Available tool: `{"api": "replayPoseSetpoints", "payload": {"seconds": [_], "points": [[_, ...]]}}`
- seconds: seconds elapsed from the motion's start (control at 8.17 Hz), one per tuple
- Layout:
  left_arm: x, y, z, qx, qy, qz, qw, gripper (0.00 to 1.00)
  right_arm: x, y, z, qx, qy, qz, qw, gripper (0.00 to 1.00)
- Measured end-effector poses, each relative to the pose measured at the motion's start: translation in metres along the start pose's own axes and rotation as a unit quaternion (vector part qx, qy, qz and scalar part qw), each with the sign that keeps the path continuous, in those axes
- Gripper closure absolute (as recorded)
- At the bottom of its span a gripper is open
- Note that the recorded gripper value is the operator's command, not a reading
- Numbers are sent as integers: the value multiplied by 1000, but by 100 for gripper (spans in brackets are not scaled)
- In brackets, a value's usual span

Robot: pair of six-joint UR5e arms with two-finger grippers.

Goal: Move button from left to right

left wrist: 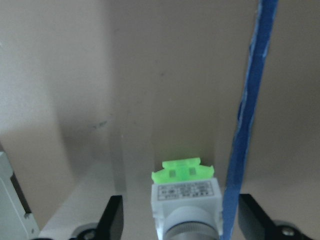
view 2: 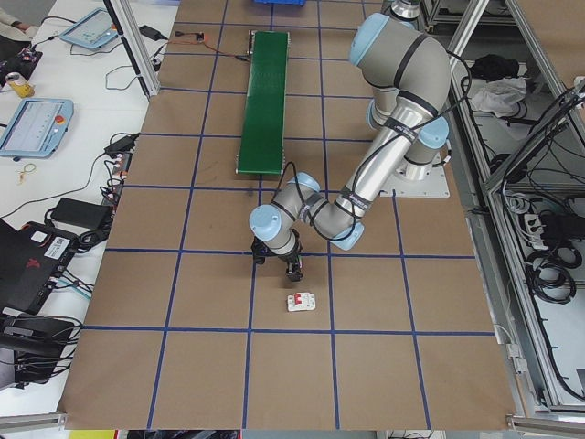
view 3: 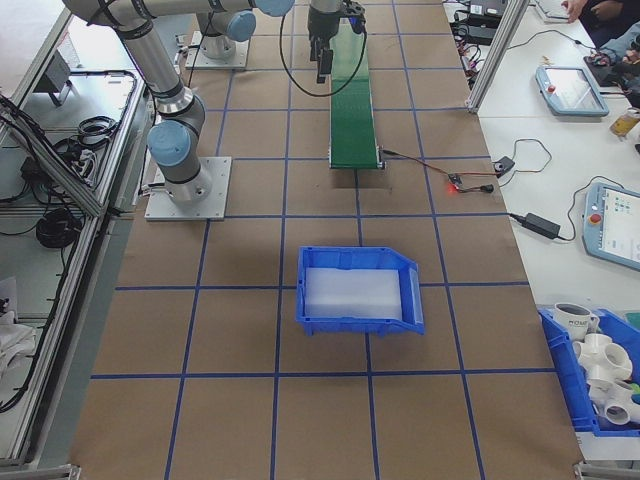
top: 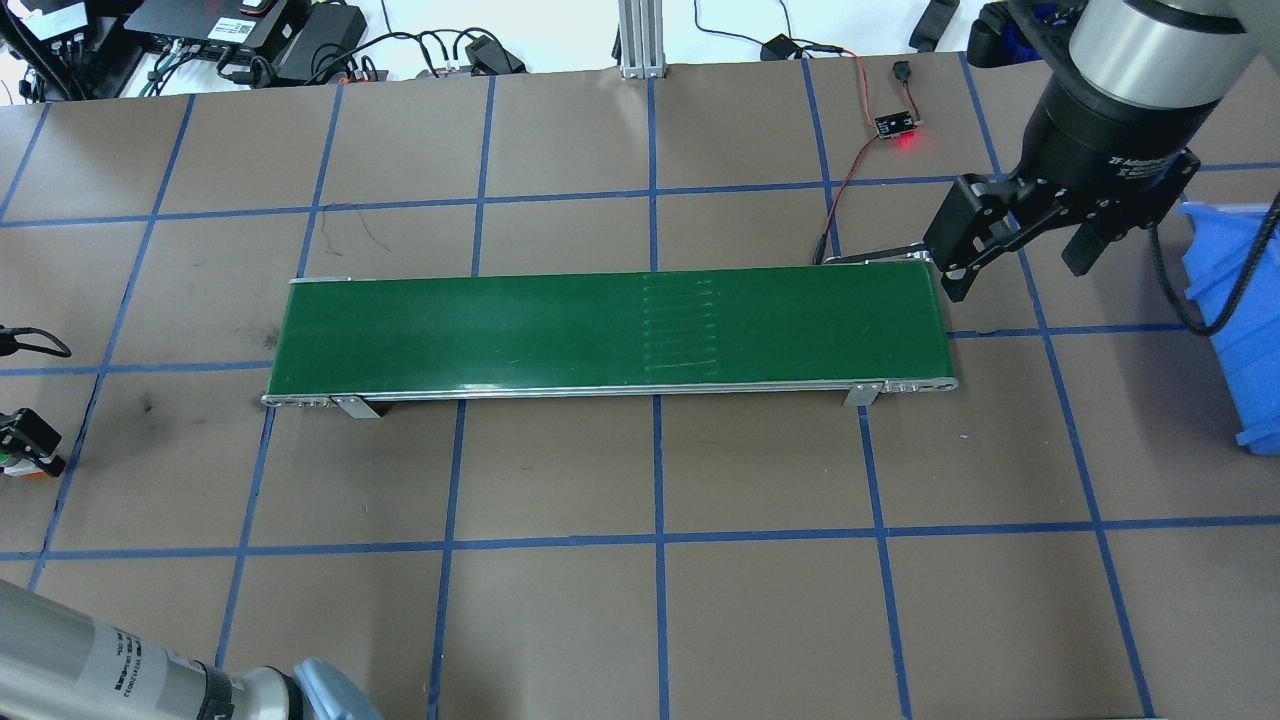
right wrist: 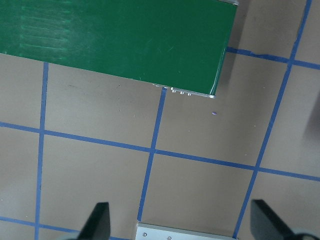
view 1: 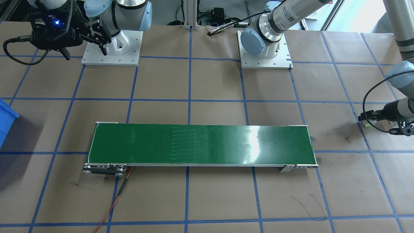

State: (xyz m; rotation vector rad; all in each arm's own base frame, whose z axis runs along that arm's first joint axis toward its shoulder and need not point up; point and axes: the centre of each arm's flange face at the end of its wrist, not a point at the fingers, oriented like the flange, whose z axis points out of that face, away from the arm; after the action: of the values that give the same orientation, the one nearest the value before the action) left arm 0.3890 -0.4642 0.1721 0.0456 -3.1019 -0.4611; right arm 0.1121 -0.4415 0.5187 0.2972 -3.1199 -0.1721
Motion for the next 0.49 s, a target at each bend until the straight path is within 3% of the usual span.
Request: {"api": "replayPoseSetpoints", "payload": {"seconds": [0.49], "points": [[1, 5, -16, 10, -6, 2, 1000, 100, 0, 0, 0, 0, 0, 0, 1000, 0]]}}
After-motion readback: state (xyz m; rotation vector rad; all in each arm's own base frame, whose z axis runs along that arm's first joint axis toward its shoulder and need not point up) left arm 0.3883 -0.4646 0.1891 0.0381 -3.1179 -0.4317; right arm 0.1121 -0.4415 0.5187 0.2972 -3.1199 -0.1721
